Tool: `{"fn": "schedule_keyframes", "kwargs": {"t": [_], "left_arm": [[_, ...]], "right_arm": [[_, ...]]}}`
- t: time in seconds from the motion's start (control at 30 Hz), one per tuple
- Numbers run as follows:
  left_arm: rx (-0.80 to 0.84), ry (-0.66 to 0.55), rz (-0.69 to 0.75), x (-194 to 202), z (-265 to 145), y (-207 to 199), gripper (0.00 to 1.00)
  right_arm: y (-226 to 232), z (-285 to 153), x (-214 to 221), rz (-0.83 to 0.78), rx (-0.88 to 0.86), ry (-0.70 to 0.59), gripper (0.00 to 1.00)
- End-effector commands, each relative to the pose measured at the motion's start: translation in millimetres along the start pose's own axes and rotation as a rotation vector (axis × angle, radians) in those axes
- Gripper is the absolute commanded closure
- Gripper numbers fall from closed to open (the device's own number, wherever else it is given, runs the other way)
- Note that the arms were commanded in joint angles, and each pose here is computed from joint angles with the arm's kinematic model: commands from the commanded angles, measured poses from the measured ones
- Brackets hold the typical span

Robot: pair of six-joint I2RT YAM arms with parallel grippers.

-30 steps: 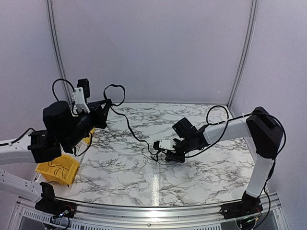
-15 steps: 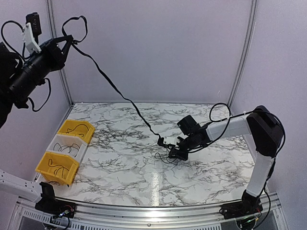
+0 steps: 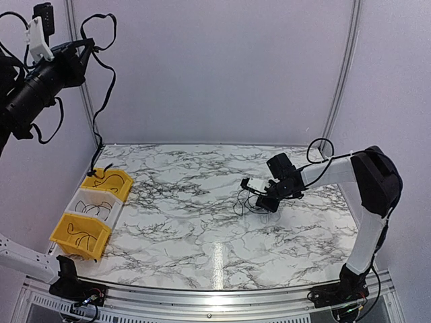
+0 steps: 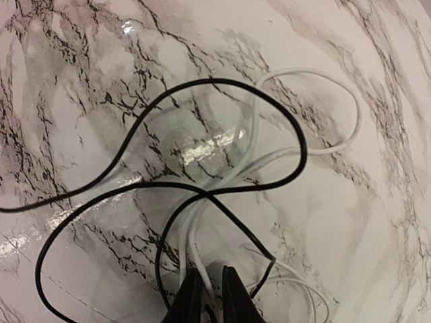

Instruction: Untangle the cables

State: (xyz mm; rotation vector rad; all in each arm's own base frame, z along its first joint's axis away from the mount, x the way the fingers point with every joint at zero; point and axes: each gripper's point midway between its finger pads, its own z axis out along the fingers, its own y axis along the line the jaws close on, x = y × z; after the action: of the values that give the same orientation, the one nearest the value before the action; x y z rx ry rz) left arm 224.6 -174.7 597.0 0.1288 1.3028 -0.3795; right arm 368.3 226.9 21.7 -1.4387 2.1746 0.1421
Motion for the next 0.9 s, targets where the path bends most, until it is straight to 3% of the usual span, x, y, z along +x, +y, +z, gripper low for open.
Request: {"fn": "schedule_keyframes", "kwargs": {"t": [0.0, 0.23, 0.47, 0.87], "left_arm": [[-0.060, 0.039, 0.102, 14, 4, 6, 1.00], [-0.107, 0.163, 0.262, 67, 19, -2, 1.00], [-0.139, 0.258, 0.287, 104, 39, 7, 1.00], [-0.246, 0.381, 0.241, 150, 69, 73, 1.00]], "right_arm": [[8, -1, 34, 0.019, -0.021, 0.126, 0.84], [9, -11, 24, 0.025, -0.036, 0.095, 0.63], [7, -31, 8, 0.015, -0.022, 0.029, 0.46], [7, -33, 11, -0.002, -0.017, 0.038, 0.44]]}}
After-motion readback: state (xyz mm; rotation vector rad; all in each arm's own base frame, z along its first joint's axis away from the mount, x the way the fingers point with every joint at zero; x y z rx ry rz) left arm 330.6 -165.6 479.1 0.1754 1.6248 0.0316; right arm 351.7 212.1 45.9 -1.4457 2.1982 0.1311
